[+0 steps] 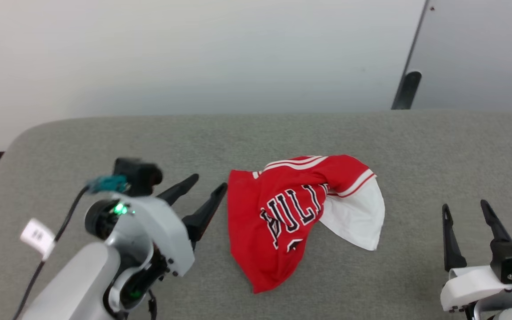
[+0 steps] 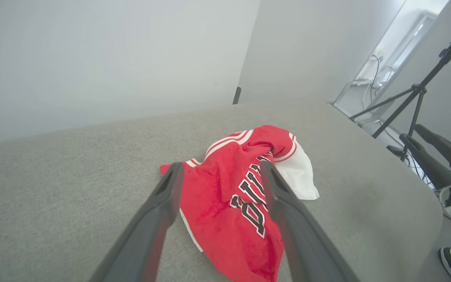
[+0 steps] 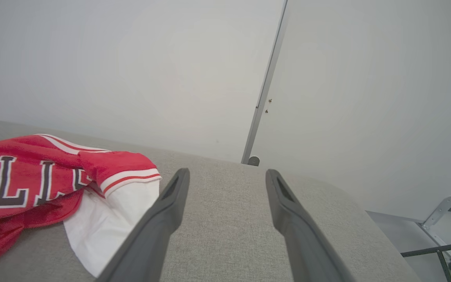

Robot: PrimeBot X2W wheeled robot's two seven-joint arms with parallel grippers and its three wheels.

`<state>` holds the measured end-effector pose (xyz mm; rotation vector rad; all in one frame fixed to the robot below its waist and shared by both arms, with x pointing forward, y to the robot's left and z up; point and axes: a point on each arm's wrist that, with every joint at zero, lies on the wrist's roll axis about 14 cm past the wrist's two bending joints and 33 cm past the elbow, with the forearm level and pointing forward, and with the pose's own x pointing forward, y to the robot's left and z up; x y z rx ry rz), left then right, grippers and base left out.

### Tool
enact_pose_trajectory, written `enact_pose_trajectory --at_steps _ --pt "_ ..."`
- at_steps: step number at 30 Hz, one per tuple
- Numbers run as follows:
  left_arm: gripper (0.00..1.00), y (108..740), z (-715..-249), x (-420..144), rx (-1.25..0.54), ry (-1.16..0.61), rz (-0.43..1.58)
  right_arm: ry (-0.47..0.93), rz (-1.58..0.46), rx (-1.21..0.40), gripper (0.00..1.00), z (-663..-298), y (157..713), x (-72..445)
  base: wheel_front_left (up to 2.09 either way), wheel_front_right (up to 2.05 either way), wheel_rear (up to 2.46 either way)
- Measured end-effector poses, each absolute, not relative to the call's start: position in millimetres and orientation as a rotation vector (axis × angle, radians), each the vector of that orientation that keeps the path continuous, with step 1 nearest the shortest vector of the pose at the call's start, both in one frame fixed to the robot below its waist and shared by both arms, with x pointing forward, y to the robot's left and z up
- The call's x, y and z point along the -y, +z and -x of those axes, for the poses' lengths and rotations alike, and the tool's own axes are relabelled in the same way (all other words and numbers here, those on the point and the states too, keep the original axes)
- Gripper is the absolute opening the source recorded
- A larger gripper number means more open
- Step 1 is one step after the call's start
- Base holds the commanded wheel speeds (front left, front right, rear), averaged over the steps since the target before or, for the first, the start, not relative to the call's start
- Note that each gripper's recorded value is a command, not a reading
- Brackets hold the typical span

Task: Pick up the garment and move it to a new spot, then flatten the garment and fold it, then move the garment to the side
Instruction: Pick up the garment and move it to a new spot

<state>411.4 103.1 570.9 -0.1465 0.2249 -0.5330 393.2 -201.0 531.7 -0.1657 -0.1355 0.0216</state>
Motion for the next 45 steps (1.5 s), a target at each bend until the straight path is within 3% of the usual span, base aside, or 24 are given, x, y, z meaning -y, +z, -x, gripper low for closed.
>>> enact_pose_trajectory --at_steps 6,17,34,45 --pt "1.00 583.5 -398.0 -132.0 -0.046 -0.458 0.180 0.063 0.162 0.139 1.00 -393.1 531.7 186.2 0.00 0.00 0.00" --pt "1.00 576.6 -369.7 -204.0 0.109 -0.220 0.217 0.116 0.163 0.137 1.00 -391.2 530.3 168.0 0.00 0.00 0.00" --pt "1.00 554.5 -312.9 -306.7 0.158 0.117 0.192 0.088 0.200 0.119 1.00 -387.3 526.3 186.5 0.00 0.00 0.00" --pt "1.00 548.4 -288.7 -327.5 0.178 0.195 0.182 0.061 0.204 0.109 1.00 -382.9 523.4 197.0 0.00 0.00 0.00"
